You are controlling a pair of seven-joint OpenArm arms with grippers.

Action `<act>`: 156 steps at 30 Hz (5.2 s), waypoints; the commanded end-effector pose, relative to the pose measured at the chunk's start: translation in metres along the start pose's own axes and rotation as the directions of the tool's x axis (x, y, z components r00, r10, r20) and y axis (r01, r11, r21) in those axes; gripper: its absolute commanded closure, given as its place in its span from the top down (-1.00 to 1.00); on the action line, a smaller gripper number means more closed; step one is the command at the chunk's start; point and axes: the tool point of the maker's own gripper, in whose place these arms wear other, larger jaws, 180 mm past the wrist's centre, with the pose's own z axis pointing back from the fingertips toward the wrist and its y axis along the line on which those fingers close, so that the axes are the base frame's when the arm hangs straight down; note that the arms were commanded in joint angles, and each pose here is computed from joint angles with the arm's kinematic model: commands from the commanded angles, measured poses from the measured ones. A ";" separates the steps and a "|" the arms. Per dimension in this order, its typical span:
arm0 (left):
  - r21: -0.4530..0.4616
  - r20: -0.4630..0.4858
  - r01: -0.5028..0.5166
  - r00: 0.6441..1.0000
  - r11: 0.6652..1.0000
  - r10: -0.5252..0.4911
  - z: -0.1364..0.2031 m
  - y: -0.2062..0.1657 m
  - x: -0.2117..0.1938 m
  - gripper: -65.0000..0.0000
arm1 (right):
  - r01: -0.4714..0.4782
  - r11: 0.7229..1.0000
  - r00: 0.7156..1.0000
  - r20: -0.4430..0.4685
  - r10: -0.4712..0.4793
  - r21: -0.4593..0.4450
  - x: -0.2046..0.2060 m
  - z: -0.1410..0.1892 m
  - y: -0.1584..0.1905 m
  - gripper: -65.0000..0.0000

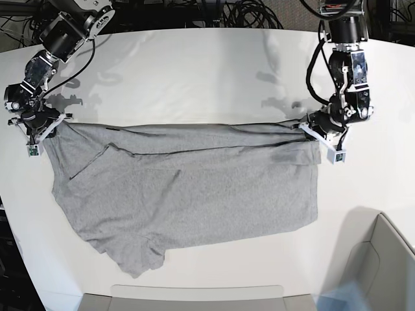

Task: Fold the T-shirt properly
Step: 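Drag the held edge back toward the collar side and release, then move both grippers to the hem corners of the shirt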

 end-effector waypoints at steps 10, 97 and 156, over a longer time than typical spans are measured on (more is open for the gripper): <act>0.066 -0.102 0.034 0.994 0.997 -0.027 0.007 0.028 -0.039 -1.00 | -0.078 0.997 0.995 -0.067 0.077 -0.016 -0.046 0.029 0.025 -0.96; 0.074 0.178 0.037 0.983 0.997 -0.050 0.111 -0.002 0.019 -0.08 | -0.414 0.910 0.883 0.230 0.408 -0.026 0.161 0.011 0.152 -0.38; 0.034 0.166 -0.001 0.986 0.999 -0.005 0.103 -0.015 0.010 -0.08 | -0.016 0.946 0.998 0.064 -0.005 0.323 0.114 -0.066 0.122 0.00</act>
